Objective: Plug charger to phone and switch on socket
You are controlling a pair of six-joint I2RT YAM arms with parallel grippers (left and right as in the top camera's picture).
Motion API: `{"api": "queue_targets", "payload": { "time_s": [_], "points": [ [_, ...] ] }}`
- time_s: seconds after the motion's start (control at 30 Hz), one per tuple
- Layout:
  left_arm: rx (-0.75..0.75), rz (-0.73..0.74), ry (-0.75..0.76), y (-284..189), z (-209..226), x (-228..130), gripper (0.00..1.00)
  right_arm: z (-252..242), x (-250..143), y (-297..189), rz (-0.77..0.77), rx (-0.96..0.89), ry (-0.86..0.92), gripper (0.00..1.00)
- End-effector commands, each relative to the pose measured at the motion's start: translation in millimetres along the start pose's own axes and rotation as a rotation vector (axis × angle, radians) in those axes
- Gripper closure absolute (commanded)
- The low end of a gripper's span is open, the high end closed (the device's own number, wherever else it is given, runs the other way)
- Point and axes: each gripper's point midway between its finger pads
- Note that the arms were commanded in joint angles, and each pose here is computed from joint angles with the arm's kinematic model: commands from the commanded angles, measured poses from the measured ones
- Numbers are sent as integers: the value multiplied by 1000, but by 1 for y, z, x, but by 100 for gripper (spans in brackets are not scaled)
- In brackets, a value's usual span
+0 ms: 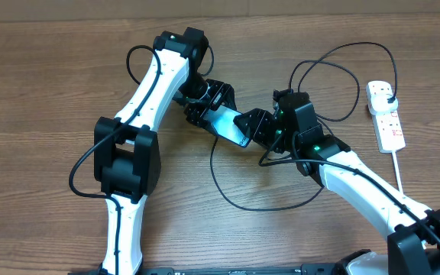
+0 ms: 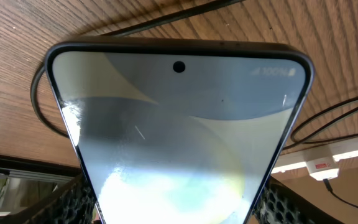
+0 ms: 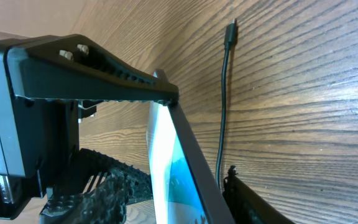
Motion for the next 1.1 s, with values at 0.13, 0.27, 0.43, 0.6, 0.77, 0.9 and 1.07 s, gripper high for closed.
{"api": "queue_targets", "payload": {
  "time_s": [0.13,0.27,0.43,0.6,0.77,0.9,1.07],
  "points": [
    [-33,27,21,-4,-10,-10,47,2,4,11,1,2,1,54],
    [-34,27,21,-4,-10,-10,47,10,1,13,1,28,-16,54],
    [-33,27,21,-4,-10,-10,47,19,-10,16,11,50,-47,55],
    [-33,27,21,-4,-10,-10,47,19,-13,17,11,48,-52,60],
    [-31,29,19,-4,-9,-10,47,19,-12,17,8,47,-52,65],
    [-26,31,15,-4,-8,-11,46,19,-13,17,9,47,-52,71],
    [-26,31,19,-4,-8,-11,41,19,-12,17,6,47,-52,84]
  ]
}}
Point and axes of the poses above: each gripper's point midway between its finger pads, its own y axis out along the fingers, its own z axis along the line the jaws close on, x = y × z, and after that the axes turned 15 degrees about y, right-handed
